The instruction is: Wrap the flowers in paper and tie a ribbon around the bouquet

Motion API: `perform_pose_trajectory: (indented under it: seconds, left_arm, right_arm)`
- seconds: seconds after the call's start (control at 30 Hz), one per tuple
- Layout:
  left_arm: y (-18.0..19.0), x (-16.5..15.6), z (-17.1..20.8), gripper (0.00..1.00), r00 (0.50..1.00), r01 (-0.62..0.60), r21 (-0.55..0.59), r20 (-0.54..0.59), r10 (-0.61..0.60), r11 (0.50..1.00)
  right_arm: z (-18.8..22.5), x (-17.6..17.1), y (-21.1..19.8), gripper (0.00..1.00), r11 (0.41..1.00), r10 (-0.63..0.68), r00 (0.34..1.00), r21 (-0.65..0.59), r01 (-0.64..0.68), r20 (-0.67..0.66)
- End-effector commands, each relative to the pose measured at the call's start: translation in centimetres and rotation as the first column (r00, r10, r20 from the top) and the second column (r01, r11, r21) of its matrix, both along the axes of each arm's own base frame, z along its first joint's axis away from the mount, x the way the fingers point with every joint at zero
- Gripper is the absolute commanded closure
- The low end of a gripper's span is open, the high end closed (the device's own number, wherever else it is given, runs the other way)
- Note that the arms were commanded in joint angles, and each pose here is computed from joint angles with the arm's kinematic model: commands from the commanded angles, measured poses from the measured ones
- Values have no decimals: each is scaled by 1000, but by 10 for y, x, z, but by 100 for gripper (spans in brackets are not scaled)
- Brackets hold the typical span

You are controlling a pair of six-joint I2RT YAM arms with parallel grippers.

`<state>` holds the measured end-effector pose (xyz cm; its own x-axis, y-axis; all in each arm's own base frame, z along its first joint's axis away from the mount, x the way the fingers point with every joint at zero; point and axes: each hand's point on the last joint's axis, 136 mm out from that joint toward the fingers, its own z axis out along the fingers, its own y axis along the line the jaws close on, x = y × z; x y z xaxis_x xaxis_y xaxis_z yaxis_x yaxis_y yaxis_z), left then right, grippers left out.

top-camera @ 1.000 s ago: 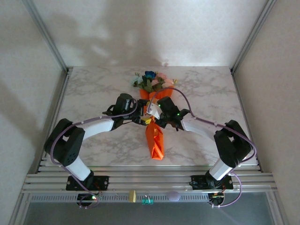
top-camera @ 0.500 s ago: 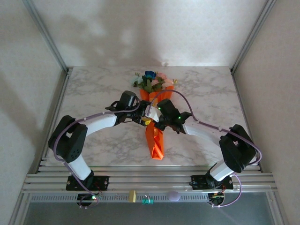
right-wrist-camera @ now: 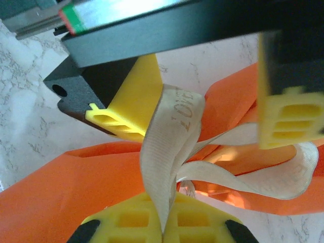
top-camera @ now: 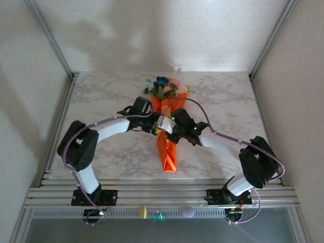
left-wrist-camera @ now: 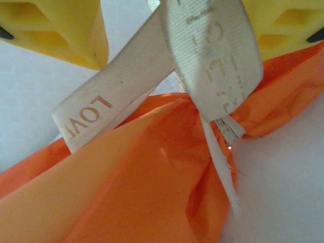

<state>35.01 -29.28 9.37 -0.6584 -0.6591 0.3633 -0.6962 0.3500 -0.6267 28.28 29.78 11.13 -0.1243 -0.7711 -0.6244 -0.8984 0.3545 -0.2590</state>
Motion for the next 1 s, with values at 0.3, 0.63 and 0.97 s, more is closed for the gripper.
perform_pose_trajectory:
  seconds: [0.3,0.63,0.97]
  left_arm:
    - [1,-9,-13,64,998,63,55,-28,-62,997]
    - [-6,-24,-16,93,987,156,-3,-35,-156,988]
    - [16,-19,7,50,997,76,40,8,-76,996]
  right_arm:
    - [8,-3,3,100,1000,-1,1000,30,1,6]
    - [6,5,7,100,999,-17,1000,28,17,18]
    - [3,2,7,100,1000,-9,1000,30,9,2]
